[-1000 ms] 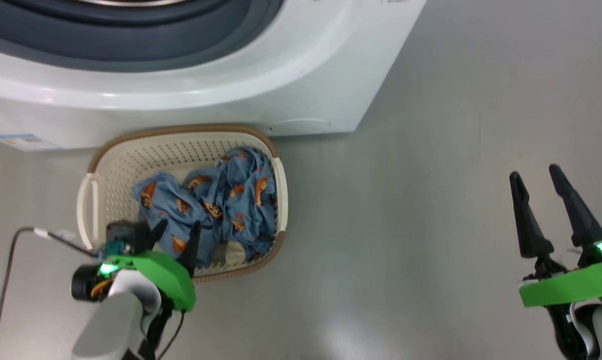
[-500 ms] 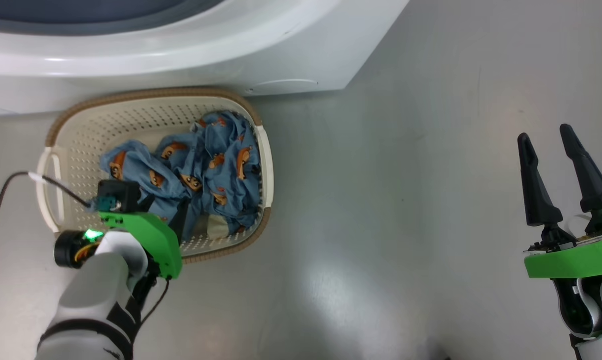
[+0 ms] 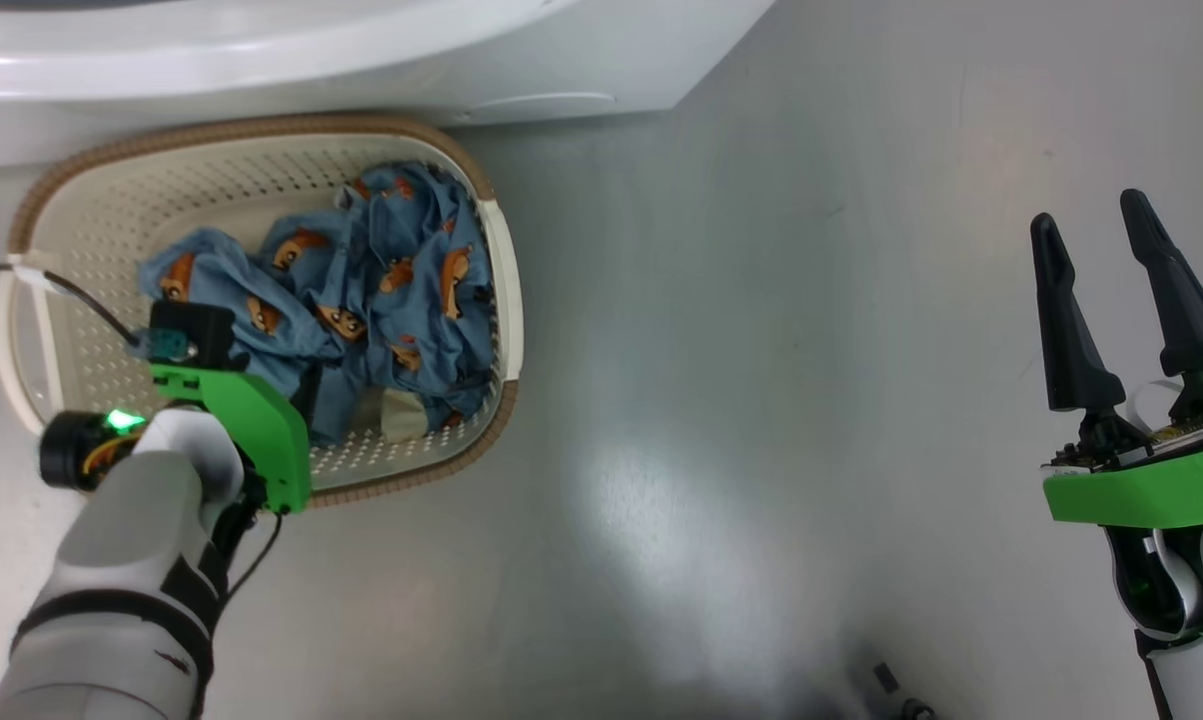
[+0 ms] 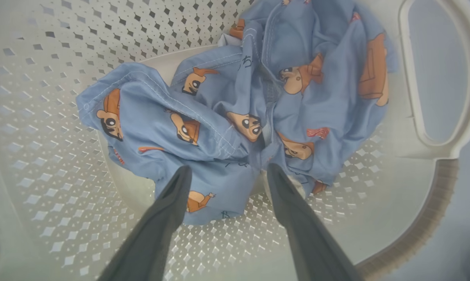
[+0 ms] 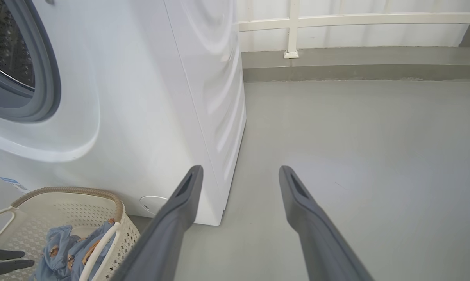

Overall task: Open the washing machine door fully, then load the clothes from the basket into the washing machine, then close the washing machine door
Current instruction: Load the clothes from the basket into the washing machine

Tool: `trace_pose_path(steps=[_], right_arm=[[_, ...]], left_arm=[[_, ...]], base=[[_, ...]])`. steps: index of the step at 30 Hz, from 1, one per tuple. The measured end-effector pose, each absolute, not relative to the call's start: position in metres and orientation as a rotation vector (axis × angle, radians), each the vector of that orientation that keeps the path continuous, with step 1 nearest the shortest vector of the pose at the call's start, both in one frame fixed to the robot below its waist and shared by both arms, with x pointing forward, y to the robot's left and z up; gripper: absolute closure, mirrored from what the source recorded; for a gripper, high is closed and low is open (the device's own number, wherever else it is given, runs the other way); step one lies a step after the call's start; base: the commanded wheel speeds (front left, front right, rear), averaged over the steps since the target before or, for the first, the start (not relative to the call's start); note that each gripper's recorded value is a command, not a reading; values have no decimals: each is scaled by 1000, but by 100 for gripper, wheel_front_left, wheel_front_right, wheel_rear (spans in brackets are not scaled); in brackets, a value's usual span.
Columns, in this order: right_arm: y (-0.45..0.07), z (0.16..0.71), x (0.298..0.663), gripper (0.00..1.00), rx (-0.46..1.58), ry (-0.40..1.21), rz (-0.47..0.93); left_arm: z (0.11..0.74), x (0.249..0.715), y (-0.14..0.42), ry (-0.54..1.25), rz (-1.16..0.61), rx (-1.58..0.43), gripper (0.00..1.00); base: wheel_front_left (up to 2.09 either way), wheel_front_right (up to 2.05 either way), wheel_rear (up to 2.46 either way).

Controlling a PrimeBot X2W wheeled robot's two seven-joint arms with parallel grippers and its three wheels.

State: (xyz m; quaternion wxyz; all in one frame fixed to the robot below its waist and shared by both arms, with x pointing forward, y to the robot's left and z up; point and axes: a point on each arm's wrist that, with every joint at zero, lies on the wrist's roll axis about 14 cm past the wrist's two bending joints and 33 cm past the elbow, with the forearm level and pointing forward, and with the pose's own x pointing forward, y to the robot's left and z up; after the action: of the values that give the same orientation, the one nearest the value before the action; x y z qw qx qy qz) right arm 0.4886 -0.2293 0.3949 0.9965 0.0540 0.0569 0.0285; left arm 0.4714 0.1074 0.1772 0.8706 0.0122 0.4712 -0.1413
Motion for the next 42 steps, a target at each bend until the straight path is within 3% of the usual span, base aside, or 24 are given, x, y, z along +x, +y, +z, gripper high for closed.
trace_pose_path(steps=[35,36,37,38,39,40,42], right_arm=[[-237,358,499,0,108,161,29],[-237,357,499,0,108,161,30],[-237,358,499,0,107,159,30],[-237,358,500,0,107,157,31],[-237,360,501,0,106,152,32],[-236,361,503,0,106,147,33],[-236,363,503,0,107,142,35]], left_arm=[[109,492,107,1076,-290,93,0],[109,492,106,1078,-291,93,16],[108,491,106,1082,-292,93,50],[108,491,106,1083,-291,92,53],[108,491,106,1085,-290,89,86],[108,491,106,1085,-289,88,100],[110,492,105,1082,-288,87,100]], base=[[0,0,0],[0,0,0],[0,0,0],[0,0,0],[0,0,0],[0,0,0],[0,0,0]])
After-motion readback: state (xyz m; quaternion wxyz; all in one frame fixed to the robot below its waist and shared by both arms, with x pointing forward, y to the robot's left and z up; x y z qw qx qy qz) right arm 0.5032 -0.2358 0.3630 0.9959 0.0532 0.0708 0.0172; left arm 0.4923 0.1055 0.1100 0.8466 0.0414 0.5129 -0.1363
